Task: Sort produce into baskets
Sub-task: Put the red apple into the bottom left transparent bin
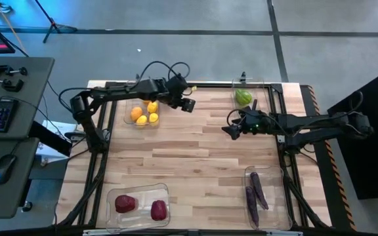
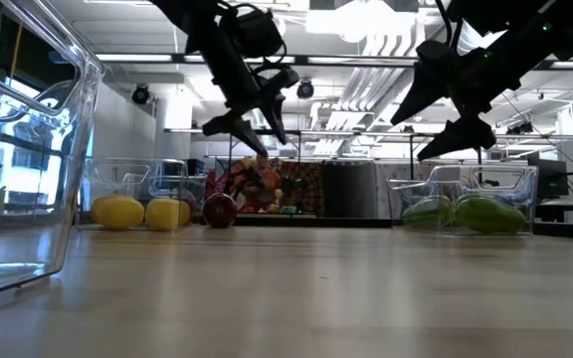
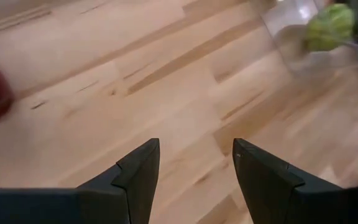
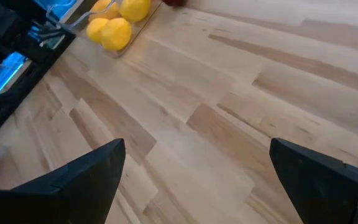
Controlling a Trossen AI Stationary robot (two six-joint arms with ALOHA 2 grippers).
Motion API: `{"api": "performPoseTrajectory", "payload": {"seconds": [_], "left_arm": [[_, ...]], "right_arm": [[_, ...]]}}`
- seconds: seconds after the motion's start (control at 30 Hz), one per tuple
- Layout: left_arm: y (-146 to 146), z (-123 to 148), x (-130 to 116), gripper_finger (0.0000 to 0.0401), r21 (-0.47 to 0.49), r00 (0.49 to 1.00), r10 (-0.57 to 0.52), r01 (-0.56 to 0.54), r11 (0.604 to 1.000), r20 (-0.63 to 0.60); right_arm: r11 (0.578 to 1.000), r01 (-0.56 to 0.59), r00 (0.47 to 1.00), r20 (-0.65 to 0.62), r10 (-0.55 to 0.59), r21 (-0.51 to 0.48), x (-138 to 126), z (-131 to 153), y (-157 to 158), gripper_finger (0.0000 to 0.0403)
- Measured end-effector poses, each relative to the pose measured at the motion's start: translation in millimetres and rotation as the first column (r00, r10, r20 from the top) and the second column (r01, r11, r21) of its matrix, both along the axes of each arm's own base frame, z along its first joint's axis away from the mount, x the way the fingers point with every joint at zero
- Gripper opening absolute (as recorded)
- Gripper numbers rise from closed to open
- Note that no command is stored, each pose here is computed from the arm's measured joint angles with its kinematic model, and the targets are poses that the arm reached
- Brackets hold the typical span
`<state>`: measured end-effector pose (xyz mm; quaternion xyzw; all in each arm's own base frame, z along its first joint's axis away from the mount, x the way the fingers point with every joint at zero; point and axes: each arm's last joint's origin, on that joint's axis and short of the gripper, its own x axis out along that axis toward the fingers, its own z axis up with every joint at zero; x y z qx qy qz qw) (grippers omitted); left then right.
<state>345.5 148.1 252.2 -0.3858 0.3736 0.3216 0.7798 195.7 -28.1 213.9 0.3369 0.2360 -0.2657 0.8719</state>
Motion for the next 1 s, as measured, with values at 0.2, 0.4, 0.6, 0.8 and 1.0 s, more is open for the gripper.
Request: {"api": "performPoseTrajectory", "payload": {"seconds": [0.2, 0.4, 0.6, 0.8, 1.0], "left_arm": [[8.3, -9.3, -13.7, 0.0190, 0.057, 0.983, 0.077, -0.068, 0.996, -0.167], [17.8, -10.2, -21.0, 0.0190, 0.130, 0.969, 0.084, -0.055, 0.990, -0.233], [24.3, -13.4, -21.4, 0.0190, 0.163, 0.964, 0.011, 0.033, 0.986, -0.266], [26.9, -11.8, -20.1, 0.0190, 0.211, 0.955, -0.076, 0.141, 0.967, -0.287], [35.7, -12.3, -26.4, 0.0172, 0.197, 0.953, -0.067, 0.129, 0.972, -0.296]], "right_arm": [[0.997, 0.067, 0.998, 0.002, -0.067, -0.028, -0.7, 0.3, -2.0, 0.0390], [0.985, 0.170, 0.985, 0.031, -0.170, 0.002, -1.3, 0.6, -3.7, 0.0390], [0.966, 0.256, 0.964, 0.059, -0.258, 0.038, -1.9, 0.9, -5.0, 0.0390], [0.945, 0.320, 0.942, 0.080, -0.325, 0.067, -2.2, 1.0, -6.0, 0.0390], [0.941, 0.332, 0.938, 0.084, -0.337, 0.069, -2.3, 1.1, -6.3, 0.0390]]}}
